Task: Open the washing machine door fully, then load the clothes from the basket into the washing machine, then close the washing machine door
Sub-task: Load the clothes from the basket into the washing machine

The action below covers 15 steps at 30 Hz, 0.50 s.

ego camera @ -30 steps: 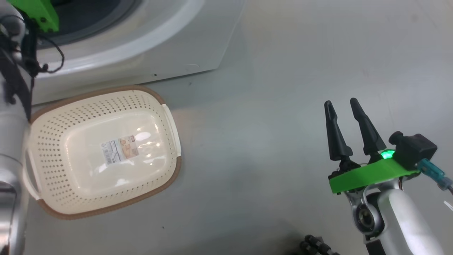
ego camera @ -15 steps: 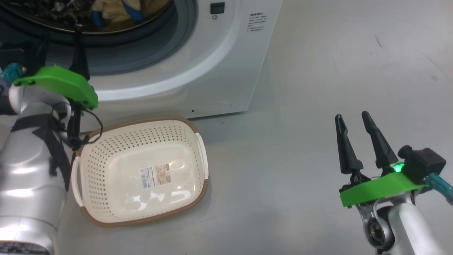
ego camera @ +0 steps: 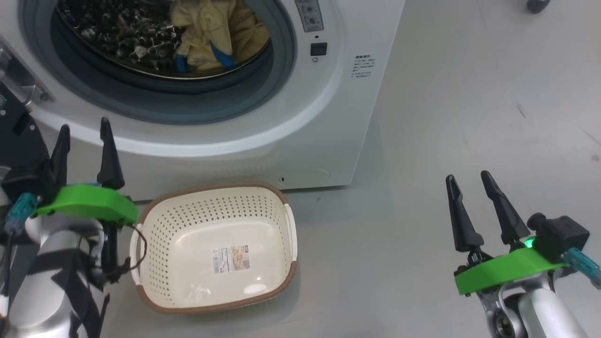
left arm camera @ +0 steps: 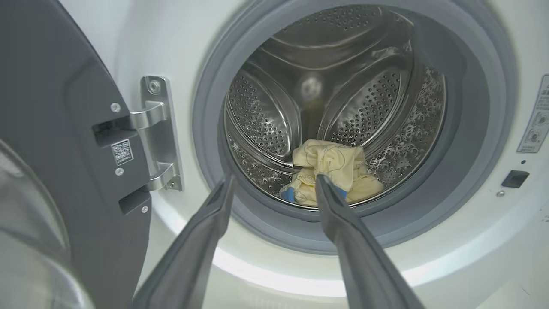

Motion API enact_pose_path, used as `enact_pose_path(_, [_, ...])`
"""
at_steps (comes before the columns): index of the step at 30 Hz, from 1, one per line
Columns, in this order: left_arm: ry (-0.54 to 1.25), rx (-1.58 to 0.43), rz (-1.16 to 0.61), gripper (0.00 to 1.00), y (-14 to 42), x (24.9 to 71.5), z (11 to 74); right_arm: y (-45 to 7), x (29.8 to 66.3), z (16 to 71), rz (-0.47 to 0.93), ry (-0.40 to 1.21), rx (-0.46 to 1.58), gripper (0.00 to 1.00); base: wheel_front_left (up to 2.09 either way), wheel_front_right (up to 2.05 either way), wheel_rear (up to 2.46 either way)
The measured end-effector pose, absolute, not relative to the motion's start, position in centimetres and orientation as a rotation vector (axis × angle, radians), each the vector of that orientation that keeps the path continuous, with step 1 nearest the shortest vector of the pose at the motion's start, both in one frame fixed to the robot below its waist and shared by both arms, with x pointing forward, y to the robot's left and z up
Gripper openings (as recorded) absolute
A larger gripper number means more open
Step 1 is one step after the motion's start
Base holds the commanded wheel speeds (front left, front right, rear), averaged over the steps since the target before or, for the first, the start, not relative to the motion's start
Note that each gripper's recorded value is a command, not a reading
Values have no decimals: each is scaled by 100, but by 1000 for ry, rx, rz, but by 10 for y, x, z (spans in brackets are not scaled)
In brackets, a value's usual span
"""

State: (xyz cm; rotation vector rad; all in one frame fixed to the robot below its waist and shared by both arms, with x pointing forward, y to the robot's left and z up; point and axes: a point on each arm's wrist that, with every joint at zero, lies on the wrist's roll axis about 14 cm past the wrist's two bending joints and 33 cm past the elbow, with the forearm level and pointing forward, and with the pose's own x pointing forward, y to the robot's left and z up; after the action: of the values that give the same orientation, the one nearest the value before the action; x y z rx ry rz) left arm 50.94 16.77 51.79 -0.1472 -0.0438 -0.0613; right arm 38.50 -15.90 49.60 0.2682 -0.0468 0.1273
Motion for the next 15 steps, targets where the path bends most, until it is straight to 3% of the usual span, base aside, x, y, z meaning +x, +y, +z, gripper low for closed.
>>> enact_pose_path(15, [-73, -75, 54, 100, 210, 421, 520, -151, 366, 502, 158, -47, 265, 100, 0, 0, 0])
